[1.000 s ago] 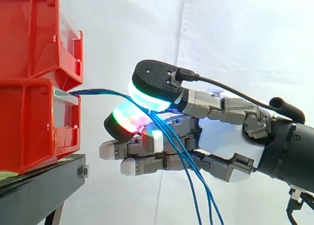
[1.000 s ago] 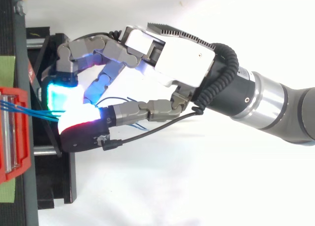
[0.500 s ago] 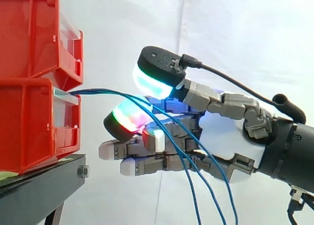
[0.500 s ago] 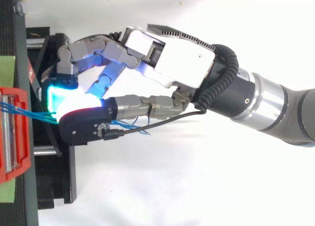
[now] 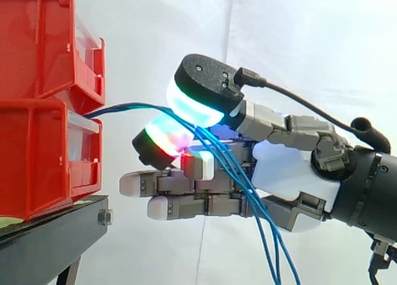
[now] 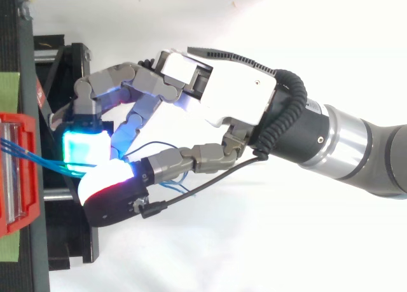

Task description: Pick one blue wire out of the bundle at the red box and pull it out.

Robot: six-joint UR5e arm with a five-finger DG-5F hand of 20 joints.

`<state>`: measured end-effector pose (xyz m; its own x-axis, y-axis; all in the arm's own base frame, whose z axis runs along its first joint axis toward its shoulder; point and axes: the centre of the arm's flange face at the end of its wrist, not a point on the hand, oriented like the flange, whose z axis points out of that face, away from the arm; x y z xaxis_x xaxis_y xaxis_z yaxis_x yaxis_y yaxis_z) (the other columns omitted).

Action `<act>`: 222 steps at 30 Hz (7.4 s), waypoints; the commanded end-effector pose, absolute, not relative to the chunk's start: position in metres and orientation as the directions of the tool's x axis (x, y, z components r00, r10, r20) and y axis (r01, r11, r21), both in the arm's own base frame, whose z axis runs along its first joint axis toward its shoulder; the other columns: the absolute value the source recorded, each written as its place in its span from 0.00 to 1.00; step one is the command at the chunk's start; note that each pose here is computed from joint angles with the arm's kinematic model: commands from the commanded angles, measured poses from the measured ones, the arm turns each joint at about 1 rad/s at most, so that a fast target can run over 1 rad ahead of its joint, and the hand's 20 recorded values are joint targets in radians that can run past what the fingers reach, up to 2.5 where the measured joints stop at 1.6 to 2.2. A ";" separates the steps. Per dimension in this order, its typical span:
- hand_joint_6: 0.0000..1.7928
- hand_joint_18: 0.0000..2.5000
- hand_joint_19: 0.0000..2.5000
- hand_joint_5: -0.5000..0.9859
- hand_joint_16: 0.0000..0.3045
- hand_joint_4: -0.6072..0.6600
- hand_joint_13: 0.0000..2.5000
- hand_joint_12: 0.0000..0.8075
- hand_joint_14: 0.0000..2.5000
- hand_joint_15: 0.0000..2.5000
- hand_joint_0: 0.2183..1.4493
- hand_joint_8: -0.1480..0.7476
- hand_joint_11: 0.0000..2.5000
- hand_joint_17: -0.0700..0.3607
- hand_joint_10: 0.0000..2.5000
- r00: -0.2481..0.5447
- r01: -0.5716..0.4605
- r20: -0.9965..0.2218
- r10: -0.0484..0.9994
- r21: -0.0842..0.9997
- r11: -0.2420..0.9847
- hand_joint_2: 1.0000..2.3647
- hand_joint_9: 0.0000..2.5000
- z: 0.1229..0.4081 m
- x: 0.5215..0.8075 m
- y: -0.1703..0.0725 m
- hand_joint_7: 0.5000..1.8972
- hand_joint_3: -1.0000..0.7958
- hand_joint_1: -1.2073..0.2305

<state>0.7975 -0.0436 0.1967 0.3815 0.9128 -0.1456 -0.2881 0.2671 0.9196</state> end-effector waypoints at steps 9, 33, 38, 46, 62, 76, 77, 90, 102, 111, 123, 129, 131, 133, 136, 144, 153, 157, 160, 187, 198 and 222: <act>0.45 0.25 0.16 0.27 0.19 0.64 0.24 0.52 0.00 0.12 0.28 0.50 0.36 0.47 0.01 0.374 -0.286 -0.143 0.917 0.922 0.260 0.01 0.53 0.206 0.796 -0.039 0.43 0.44 0.36; 0.47 0.25 0.14 0.26 0.19 0.60 0.24 0.51 0.00 0.11 0.29 0.49 0.35 0.47 0.01 0.356 -0.254 -0.155 0.921 0.933 0.255 0.01 0.52 0.218 0.791 -0.033 0.43 0.51 0.30; 0.47 0.26 0.14 0.27 0.20 0.56 0.25 0.52 0.00 0.11 0.30 0.51 0.35 0.48 0.01 0.354 -0.255 -0.152 0.923 0.934 0.252 0.00 0.52 0.218 0.791 -0.032 0.44 0.53 0.29; 0.48 0.26 0.14 0.27 0.19 0.54 0.25 0.50 0.00 0.11 0.32 0.50 0.36 0.46 0.01 0.340 -0.265 -0.113 0.934 0.941 0.211 0.01 0.52 0.218 0.791 -0.030 0.43 0.55 0.28; 0.48 0.27 0.13 0.27 0.19 0.49 0.23 0.51 0.00 0.08 0.32 0.48 0.21 0.47 0.01 0.319 -0.210 -0.113 0.941 0.960 0.187 0.00 0.41 0.234 0.781 -0.030 0.43 0.57 0.27; 0.47 0.26 0.12 0.27 0.19 0.50 0.22 0.51 0.00 0.08 0.32 0.48 0.20 0.47 0.01 0.321 -0.210 -0.112 0.940 0.960 0.186 0.00 0.39 0.234 0.781 -0.030 0.45 0.57 0.27; 0.47 0.26 0.13 0.27 0.19 0.50 0.22 0.51 0.00 0.08 0.32 0.48 0.20 0.47 0.01 0.322 -0.208 -0.115 0.940 0.960 0.188 0.00 0.39 0.233 0.781 -0.032 0.45 0.57 0.27; 0.47 0.25 0.12 0.27 0.20 0.49 0.21 0.51 0.00 0.08 0.32 0.48 0.22 0.47 0.01 0.345 -0.135 -0.099 0.933 0.979 0.153 0.00 0.40 0.224 0.773 -0.037 0.45 0.57 0.27; 0.48 0.25 0.12 0.27 0.20 0.49 0.22 0.51 0.00 0.09 0.32 0.49 0.32 0.47 0.01 0.378 -0.148 -0.092 0.921 0.976 0.158 0.00 0.45 0.231 0.712 -0.045 0.44 0.57 0.27; 0.48 0.25 0.12 0.27 0.20 0.49 0.22 0.51 0.00 0.09 0.32 0.49 0.30 0.47 0.01 0.402 -0.155 -0.094 0.911 0.973 0.169 0.00 0.44 0.248 0.698 -0.043 0.43 0.57 0.27; 0.48 0.25 0.12 0.27 0.19 0.49 0.22 0.51 0.00 0.09 0.32 0.49 0.29 0.47 0.01 0.411 -0.087 -0.083 0.908 0.988 0.130 0.00 0.43 0.251 0.686 -0.044 0.44 0.57 0.27; 0.48 0.25 0.13 0.27 0.19 0.48 0.21 0.51 0.00 0.09 0.32 0.49 0.29 0.47 0.01 0.420 -0.077 -0.104 0.901 0.986 0.150 0.00 0.43 0.251 0.686 -0.044 0.44 0.57 0.27; 0.48 0.25 0.13 0.27 0.19 0.49 0.21 0.51 0.00 0.09 0.32 0.49 0.30 0.47 0.01 0.419 -0.077 -0.106 0.902 0.985 0.151 0.00 0.43 0.251 0.686 -0.044 0.44 0.57 0.27; 0.48 0.25 0.12 0.27 0.19 0.48 0.21 0.51 0.00 0.09 0.32 0.49 0.29 0.47 0.01 0.419 -0.075 -0.110 0.901 0.985 0.156 0.00 0.43 0.251 0.686 -0.044 0.44 0.57 0.27; 0.48 0.25 0.13 0.27 0.19 0.48 0.21 0.51 0.00 0.09 0.32 0.49 0.29 0.47 0.01 0.424 -0.066 -0.127 0.896 0.983 0.171 0.00 0.43 0.251 0.686 -0.044 0.44 0.57 0.27; 0.48 0.25 0.12 0.27 0.19 0.48 0.21 0.51 0.00 0.09 0.32 0.49 0.29 0.47 0.01 0.419 -0.032 -0.152 0.895 0.983 0.182 0.00 0.43 0.247 0.683 -0.045 0.43 0.58 0.27; 0.48 0.25 0.12 0.27 0.20 0.47 0.22 0.51 0.00 0.09 0.32 0.48 0.28 0.48 0.01 0.408 0.037 -0.196 0.892 0.979 0.198 0.00 0.43 0.242 0.676 -0.047 0.44 0.58 0.27; 0.48 0.25 0.12 0.27 0.20 0.47 0.22 0.50 0.00 0.09 0.32 0.48 0.24 0.48 0.01 0.400 0.075 -0.219 0.890 0.975 0.207 0.02 0.40 0.238 0.673 -0.047 0.43 0.57 0.27; 0.48 0.24 0.12 0.28 0.20 0.47 0.22 0.50 0.00 0.09 0.32 0.48 0.23 0.48 0.01 0.397 0.083 -0.225 0.890 0.974 0.209 0.03 0.39 0.238 0.672 -0.047 0.43 0.57 0.27; 0.48 0.25 0.12 0.27 0.21 0.48 0.22 0.53 0.00 0.10 0.30 0.49 0.23 0.49 0.01 0.393 0.101 -0.235 0.889 0.972 0.213 0.06 0.39 0.236 0.670 -0.048 0.42 0.56 0.28; 0.48 0.25 0.12 0.27 0.21 0.48 0.21 0.53 0.00 0.09 0.32 0.50 0.22 0.49 0.01 0.392 0.102 -0.236 0.889 0.972 0.213 0.01 0.38 0.235 0.670 -0.048 0.43 0.56 0.28; 0.48 0.25 0.13 0.27 0.20 0.48 0.21 0.52 0.00 0.09 0.32 0.50 0.21 0.49 0.01 0.393 0.101 -0.235 0.889 0.972 0.213 0.00 0.38 0.236 0.670 -0.048 0.43 0.57 0.29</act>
